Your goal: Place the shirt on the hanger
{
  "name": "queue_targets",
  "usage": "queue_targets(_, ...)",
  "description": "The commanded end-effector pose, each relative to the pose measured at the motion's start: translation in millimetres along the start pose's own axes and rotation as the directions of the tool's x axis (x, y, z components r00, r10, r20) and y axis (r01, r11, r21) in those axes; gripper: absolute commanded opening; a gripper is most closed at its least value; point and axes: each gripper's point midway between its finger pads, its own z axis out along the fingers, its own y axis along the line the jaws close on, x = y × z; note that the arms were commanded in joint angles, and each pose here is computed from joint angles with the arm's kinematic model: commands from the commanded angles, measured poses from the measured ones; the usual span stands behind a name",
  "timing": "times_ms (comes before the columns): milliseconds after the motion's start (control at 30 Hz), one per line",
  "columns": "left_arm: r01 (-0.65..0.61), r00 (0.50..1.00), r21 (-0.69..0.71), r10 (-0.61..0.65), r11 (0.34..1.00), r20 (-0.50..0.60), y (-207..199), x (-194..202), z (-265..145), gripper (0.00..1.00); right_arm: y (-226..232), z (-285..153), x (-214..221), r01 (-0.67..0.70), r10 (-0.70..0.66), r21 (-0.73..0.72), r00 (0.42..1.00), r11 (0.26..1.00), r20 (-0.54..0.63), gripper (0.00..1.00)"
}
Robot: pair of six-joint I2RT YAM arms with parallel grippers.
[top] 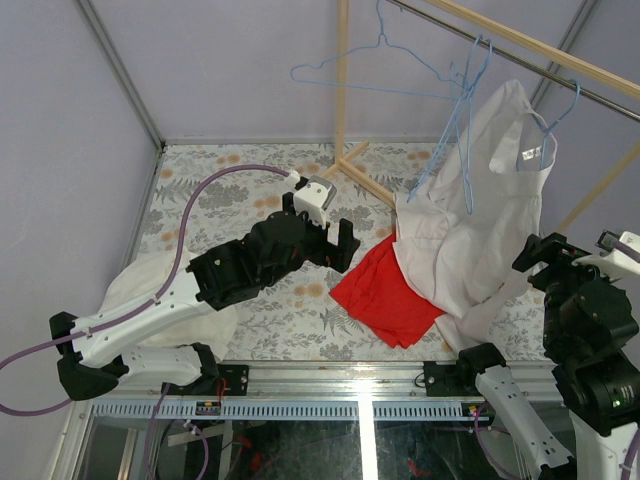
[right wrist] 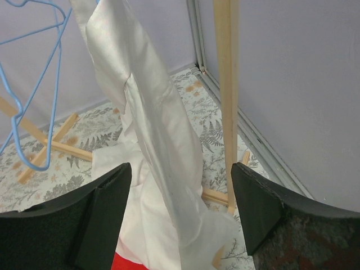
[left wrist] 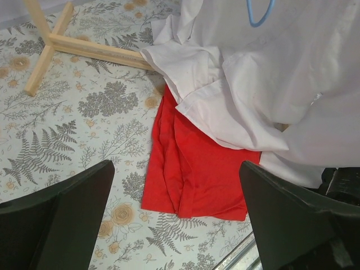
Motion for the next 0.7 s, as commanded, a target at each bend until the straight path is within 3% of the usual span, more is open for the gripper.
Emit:
queue_targets(0,0.050,0.997,0.020,-0.051,0.999,0.060,-2.5,-12.3,-1.7,0.92,1.9,-23.1,-11.0,0.023,-0.021,-0.099,1.000,0.995,0.014,0.78)
queue_targets(100,0.052,0.997,0.023,-0.054,0.998,0.064,-2.6,-11.1,-2.0,0.93,4.6,-36.8,-30.7,0.031,-0.021,-0.157,0.998,0.987,0.063,0.76)
queue_targets(200,0.055,0.997,0.023,-0.056,0.998,0.060,-2.1,-8.9,-1.8,0.93,2.3,-43.3,-37.8,0.036,-0.031,-0.154,0.999,0.987,0.038,0.76)
queue_targets(367,0.069,0.995,0.023,-0.071,0.997,0.064,0.5,-4.8,-4.0,0.93,29.3,-59.2,-39.2,0.102,-0.098,-0.343,0.995,0.934,0.030,0.76)
queue_targets(533,0.076,0.995,0.017,-0.077,0.997,0.067,3.8,-2.2,-7.5,0.93,76.5,-82.1,-48.3,0.177,-0.157,-0.602,0.984,0.778,0.085,0.77)
queue_targets(667,0.089,0.994,-0.001,-0.088,0.996,0.064,9.3,2.2,-10.2,0.93,119.0,-93.8,-21.2,0.151,-0.244,-0.791,0.970,0.592,0.002,0.76)
